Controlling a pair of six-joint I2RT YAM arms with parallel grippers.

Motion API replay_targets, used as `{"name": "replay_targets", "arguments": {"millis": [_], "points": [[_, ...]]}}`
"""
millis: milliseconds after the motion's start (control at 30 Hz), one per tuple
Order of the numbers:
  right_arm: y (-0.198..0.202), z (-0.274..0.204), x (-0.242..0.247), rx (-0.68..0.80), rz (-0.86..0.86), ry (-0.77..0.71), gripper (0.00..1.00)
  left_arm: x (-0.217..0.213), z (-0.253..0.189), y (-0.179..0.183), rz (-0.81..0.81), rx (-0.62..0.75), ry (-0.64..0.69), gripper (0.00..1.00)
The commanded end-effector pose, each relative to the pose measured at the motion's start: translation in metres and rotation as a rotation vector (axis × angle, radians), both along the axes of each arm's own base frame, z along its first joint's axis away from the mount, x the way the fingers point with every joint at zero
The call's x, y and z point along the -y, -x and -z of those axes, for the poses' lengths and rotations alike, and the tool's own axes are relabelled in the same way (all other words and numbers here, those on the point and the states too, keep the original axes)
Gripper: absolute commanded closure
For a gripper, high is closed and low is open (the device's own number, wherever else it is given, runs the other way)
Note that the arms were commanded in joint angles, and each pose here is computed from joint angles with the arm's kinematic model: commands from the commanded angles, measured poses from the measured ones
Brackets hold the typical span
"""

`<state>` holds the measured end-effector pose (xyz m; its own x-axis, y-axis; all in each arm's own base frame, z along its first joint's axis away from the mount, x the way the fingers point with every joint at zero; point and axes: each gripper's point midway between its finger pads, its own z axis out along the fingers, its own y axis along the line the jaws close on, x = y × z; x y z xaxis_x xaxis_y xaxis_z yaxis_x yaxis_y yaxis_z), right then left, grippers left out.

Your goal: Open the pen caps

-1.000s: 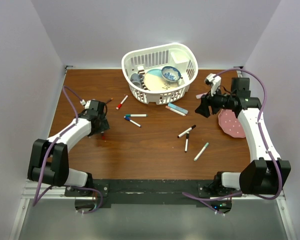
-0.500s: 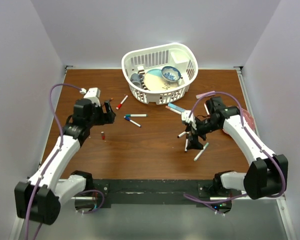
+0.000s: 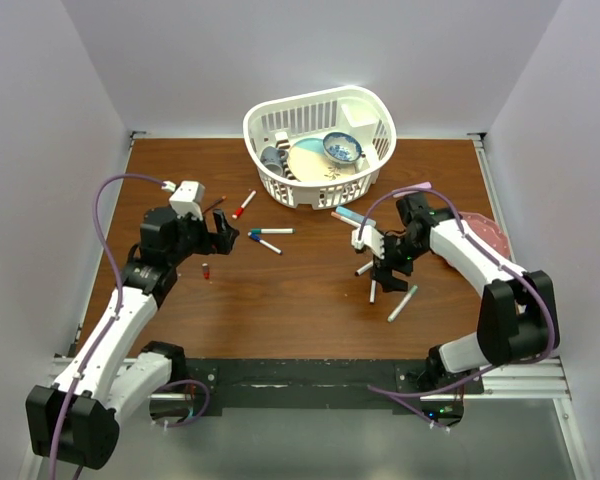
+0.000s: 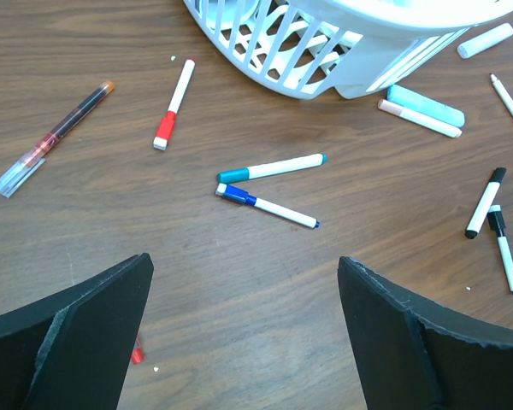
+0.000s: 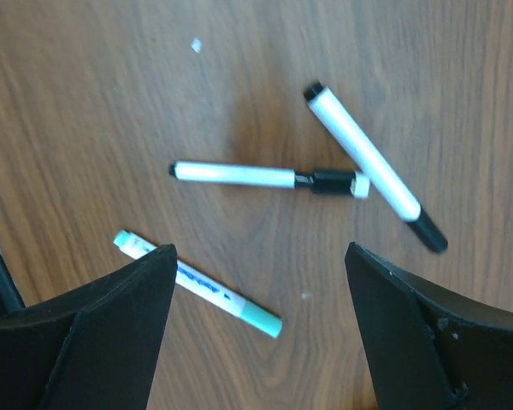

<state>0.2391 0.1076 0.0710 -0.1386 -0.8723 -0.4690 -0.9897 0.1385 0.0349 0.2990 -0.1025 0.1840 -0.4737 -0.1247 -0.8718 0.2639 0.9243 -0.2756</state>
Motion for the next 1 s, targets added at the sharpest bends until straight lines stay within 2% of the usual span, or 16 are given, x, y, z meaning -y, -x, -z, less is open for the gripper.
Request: {"name": "replay_targets", "arguments": {"millis": [0,67,133,200,300,367,500,733,833,933,967], "points": [[-0.004,-0.004,0.028,0.067,0.070,0.150,0.15,0.001,-0.019,-0.005,0.017,0.087,0.004,0.05],[0.007,-0.002,0.038,0.029,0.046,0.191,0.16,0.001,-0.020,-0.005,0.015,0.089,0.005,0.05],[0.021,-0.003,0.042,-0.028,-0.008,0.184,0.23,0.001,-0.019,-0.005,0.014,0.084,0.005,0.05],[0.028,-0.002,0.043,-0.011,-0.059,0.161,0.24,0.000,-0.020,-0.005,0.009,0.091,0.004,0.05],[0.033,0.016,0.056,0.086,-0.220,0.215,0.20,-0.001,-0.021,-0.004,0.007,0.095,0.005,0.05],[0.034,0.028,0.058,0.087,-0.293,0.224,0.20,-0.001,-0.021,-0.005,0.004,0.093,0.006,0.05],[0.034,0.034,0.047,0.050,-0.344,0.179,0.25,-0.003,-0.019,-0.005,-0.006,0.084,0.002,0.05],[0.042,0.060,0.053,0.026,-0.433,0.262,0.34,-0.003,-0.014,-0.007,-0.013,0.068,-0.005,0.06],[0.048,0.068,0.051,0.026,-0.463,0.287,0.38,-0.004,-0.013,-0.007,-0.013,0.062,-0.005,0.06],[0.057,0.076,0.049,0.020,-0.495,0.307,0.49,-0.004,-0.015,-0.007,-0.013,0.068,-0.004,0.06],[0.059,0.079,0.049,0.017,-0.500,0.313,0.56,-0.003,-0.014,-0.007,-0.010,0.066,-0.003,0.06]]}}
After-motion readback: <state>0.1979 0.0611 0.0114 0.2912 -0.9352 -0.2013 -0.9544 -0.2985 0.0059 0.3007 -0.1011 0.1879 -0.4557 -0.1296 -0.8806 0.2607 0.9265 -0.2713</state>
